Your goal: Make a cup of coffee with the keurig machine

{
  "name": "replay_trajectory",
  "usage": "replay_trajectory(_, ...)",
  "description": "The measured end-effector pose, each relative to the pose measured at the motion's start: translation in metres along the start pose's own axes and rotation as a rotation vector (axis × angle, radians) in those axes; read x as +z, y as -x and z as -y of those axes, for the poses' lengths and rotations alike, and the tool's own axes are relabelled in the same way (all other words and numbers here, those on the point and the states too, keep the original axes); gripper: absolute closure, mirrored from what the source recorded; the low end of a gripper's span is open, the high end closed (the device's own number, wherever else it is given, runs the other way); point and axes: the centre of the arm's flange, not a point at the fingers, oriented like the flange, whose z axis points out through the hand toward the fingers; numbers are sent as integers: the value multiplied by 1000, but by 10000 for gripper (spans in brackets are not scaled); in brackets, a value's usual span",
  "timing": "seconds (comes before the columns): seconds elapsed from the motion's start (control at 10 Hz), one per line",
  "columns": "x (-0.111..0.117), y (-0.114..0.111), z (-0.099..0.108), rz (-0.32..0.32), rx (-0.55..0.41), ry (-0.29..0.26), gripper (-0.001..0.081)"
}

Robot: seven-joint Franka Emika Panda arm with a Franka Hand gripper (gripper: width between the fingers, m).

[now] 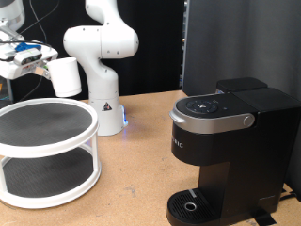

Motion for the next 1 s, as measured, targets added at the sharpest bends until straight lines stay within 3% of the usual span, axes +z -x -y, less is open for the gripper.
replay_trajectory(0.3, 20, -1, 1, -11, 47, -4, 743)
replay_trajectory(0.7, 79, -19, 6, -63, 78, 16, 743)
replay_trajectory(1.0, 121, -36, 11, -22, 68, 51, 743)
